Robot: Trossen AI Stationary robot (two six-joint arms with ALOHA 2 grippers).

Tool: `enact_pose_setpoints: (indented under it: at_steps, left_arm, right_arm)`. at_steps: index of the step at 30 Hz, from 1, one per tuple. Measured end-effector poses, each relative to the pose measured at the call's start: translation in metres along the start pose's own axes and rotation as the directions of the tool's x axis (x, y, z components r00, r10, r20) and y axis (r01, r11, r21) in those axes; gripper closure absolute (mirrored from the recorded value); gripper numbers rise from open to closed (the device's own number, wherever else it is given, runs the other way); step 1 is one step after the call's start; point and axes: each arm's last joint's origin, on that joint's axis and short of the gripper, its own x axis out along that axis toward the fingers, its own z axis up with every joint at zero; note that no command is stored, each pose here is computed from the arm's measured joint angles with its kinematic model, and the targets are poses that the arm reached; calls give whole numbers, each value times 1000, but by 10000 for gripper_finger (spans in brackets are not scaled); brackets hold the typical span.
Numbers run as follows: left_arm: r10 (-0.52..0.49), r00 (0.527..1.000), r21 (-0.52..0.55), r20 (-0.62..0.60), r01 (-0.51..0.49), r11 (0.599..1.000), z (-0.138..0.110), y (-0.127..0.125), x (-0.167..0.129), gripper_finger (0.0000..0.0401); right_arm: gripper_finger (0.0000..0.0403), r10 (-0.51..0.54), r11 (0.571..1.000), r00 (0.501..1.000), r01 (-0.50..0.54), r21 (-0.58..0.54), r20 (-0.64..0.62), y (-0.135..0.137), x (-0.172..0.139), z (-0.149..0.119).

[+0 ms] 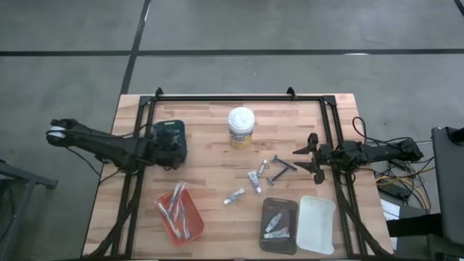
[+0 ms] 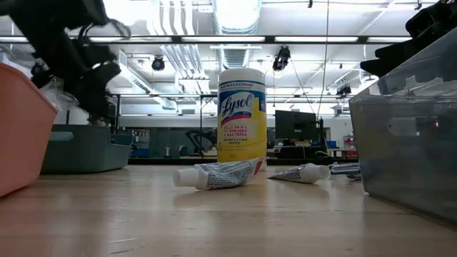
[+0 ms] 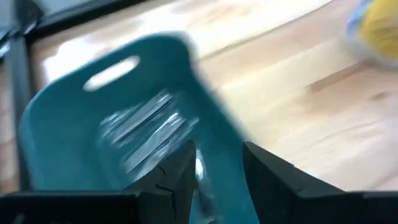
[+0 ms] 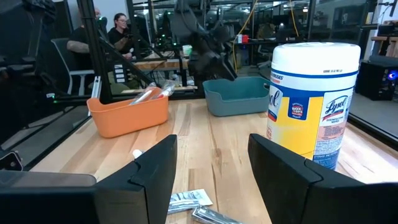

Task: Pick & Place Travel size toiletries
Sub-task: Put the white toothpaste into the black bin

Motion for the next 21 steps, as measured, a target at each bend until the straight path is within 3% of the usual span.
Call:
enact_pose_setpoints:
  at_steps: [4,8,14,21]
  left_arm:
    - [-121,989,46,87,117,992,15,-17,-8,264]
    - [-265,947,108,180,249,962,29,-35,-16,263]
    - [-455,856,207,245,413,887,39,-58,-25,263]
    - [-589,779,321,215,513,796,29,-87,-23,263]
  right_arm:
    - [207,0,1000,1000,0,0,0,0,0,0]
    - [207,0,1000,1000,0,0,0,0,0,0]
    - [207,0,1000,1000,0,0,0,0,0,0]
    - [207,0,1000,1000,0,0,0,0,0,0]
